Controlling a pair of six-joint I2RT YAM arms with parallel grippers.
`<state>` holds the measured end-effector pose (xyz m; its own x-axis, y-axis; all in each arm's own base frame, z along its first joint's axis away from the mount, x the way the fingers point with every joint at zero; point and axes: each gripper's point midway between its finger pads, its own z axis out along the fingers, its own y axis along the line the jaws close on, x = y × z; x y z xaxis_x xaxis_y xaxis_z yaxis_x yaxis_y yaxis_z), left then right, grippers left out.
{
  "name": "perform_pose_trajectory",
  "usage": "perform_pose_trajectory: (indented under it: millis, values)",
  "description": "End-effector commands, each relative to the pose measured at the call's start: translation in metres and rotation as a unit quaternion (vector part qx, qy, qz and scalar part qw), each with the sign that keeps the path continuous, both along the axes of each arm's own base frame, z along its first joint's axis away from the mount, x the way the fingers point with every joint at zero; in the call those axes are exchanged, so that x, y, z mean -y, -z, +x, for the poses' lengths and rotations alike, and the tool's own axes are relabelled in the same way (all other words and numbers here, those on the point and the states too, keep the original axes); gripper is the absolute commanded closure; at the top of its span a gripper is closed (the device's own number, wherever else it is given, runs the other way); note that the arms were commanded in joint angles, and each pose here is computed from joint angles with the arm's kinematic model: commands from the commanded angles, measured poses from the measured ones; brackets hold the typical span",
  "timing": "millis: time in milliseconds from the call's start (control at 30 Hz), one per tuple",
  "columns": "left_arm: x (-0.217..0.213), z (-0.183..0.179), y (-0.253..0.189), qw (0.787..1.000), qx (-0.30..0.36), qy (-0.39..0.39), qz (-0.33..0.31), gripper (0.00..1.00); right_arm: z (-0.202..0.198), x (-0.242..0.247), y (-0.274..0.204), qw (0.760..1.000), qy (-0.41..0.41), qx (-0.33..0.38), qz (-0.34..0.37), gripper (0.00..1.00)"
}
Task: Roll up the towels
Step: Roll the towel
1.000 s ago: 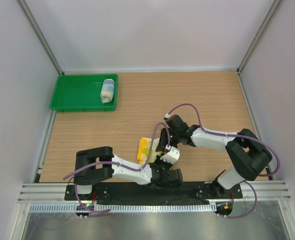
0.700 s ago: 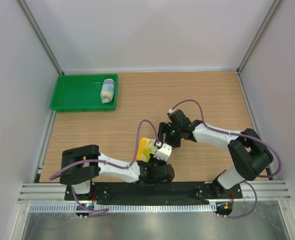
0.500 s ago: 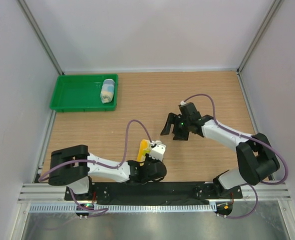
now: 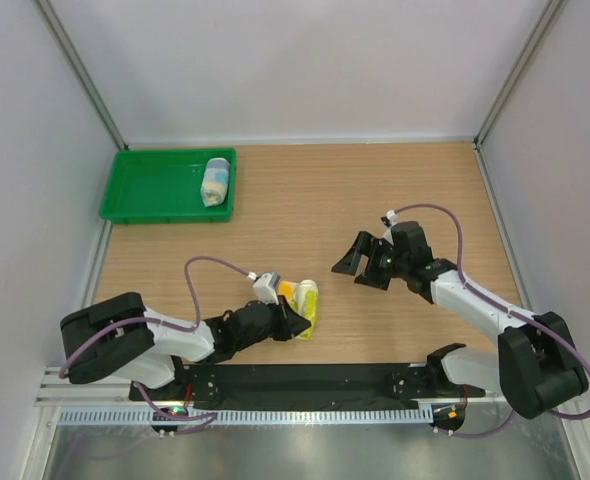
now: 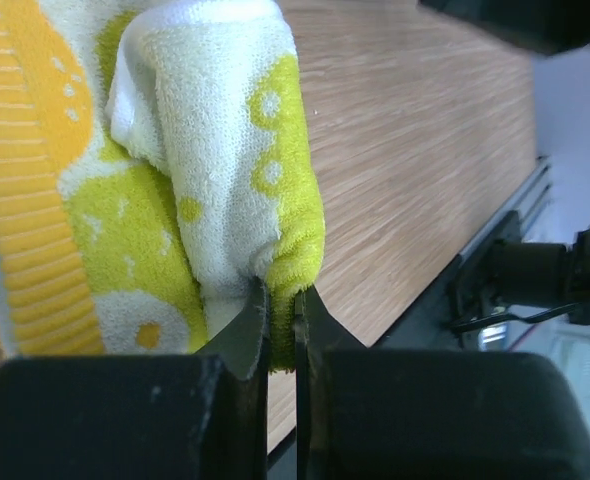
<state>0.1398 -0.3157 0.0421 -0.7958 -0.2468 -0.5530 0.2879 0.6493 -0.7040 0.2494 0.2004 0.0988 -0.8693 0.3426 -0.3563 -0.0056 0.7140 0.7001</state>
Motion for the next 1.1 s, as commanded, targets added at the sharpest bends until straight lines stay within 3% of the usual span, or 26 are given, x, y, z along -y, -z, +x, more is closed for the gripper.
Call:
perform_pose_trajectory:
  millis: [0, 133, 300, 467, 733, 1067]
  values:
    - [0.000, -0.007, -0.008, 0.993, -0.073, -0.021, -0.086, 0.99, -0.010, -0.024, -0.014, 0.994, -0.047, 0.032, 0.093, 0.09]
    - [-0.017, -0.006, -0.001, 0.980, -0.121, -0.076, -0.138, 1.00, -0.024, -0.033, -0.005, 0.990, -0.062, 0.029, 0.127, 0.09]
    - [-0.032, -0.007, 0.013, 0.965, -0.172, -0.127, -0.153, 0.99, -0.041, -0.046, 0.013, 0.987, -0.084, 0.023, 0.133, 0.11]
    - [-0.053, -0.007, 0.021, 0.945, -0.210, -0.182, -0.172, 1.00, -0.052, -0.069, 0.033, 0.987, -0.104, 0.011, 0.126, 0.20]
    - [-0.063, -0.012, 0.033, 0.939, -0.236, -0.200, -0.153, 1.00, -0.062, -0.099, 0.060, 0.982, -0.126, -0.009, 0.142, 0.33]
    - [-0.069, -0.012, 0.040, 0.949, -0.218, -0.197, -0.116, 1.00, -0.058, -0.118, 0.065, 0.977, -0.126, -0.010, 0.171, 0.79]
